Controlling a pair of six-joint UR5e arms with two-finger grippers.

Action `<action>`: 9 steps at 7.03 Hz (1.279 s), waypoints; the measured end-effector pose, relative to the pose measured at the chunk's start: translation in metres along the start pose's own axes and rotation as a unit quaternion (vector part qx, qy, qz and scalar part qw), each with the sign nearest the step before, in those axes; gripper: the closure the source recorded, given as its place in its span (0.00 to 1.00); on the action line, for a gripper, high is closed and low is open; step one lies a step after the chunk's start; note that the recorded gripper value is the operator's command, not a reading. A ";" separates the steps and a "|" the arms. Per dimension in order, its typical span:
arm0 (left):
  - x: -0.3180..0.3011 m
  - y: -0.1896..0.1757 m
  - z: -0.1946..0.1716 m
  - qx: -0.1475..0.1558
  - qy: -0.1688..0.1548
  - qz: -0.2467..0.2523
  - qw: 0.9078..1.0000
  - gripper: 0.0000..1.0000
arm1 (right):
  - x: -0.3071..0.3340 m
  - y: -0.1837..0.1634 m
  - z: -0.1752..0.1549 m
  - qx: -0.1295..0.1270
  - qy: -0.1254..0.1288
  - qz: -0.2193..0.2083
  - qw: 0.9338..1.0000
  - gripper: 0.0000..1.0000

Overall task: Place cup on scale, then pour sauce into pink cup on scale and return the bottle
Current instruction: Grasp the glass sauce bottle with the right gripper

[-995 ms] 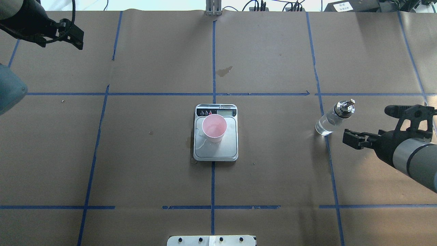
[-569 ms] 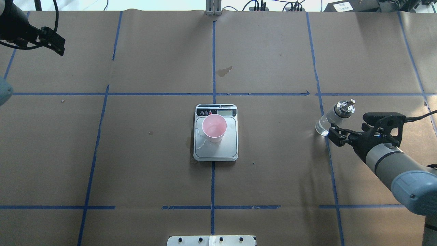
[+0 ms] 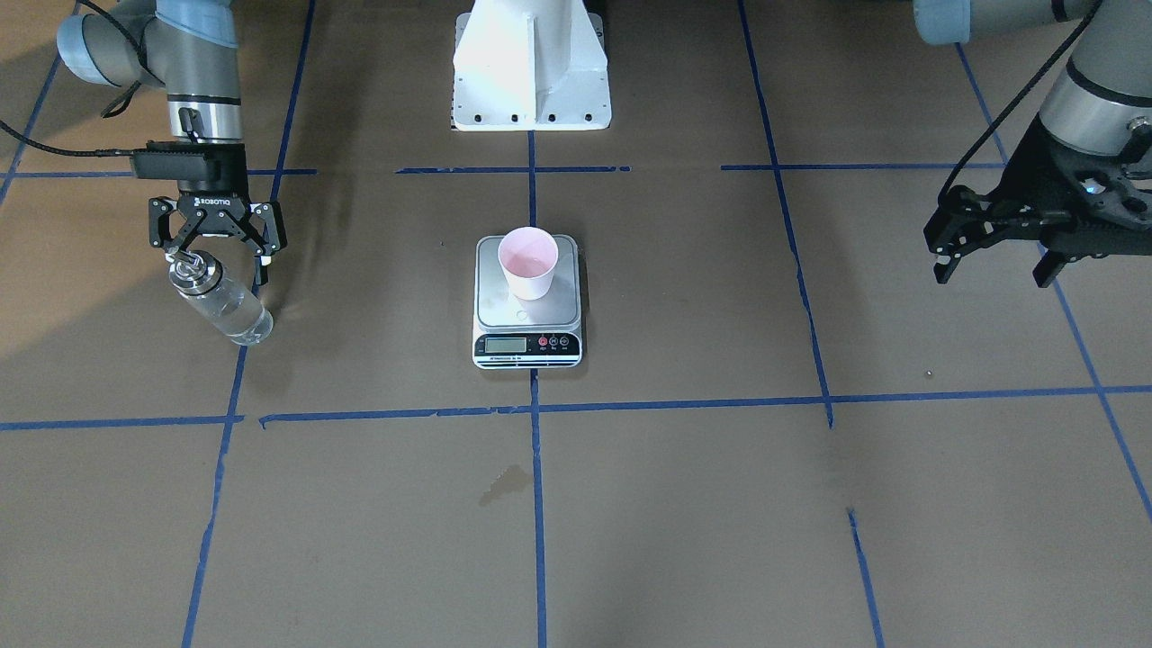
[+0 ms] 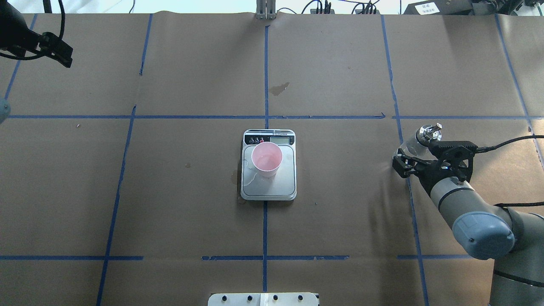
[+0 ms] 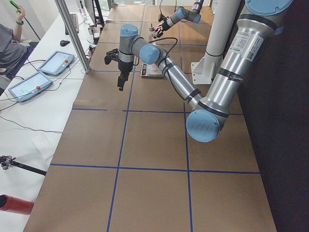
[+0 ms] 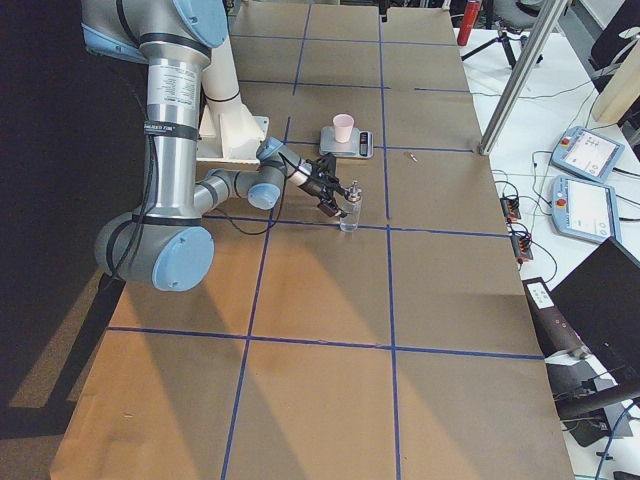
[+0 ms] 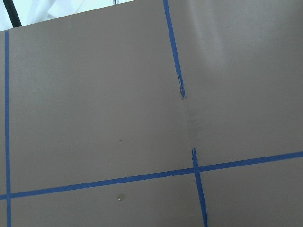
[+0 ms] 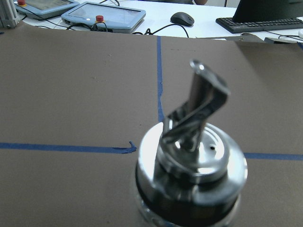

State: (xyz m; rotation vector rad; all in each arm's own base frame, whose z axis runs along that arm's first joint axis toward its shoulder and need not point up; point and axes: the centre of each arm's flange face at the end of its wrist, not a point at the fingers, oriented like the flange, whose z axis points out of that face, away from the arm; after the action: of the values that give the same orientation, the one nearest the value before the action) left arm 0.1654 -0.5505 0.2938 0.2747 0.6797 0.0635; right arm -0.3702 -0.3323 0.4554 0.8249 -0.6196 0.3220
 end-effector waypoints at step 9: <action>0.005 -0.005 0.002 -0.003 0.005 -0.006 1.000 0.00 | -0.002 0.024 0.034 0.032 0.015 -0.021 0.999 1.00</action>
State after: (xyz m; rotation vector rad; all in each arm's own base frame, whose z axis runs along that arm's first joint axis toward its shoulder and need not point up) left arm 0.1704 -0.5554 0.2903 0.2643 0.6907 0.0557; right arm -0.3971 -0.3432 0.4856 0.8909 -0.5659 0.3169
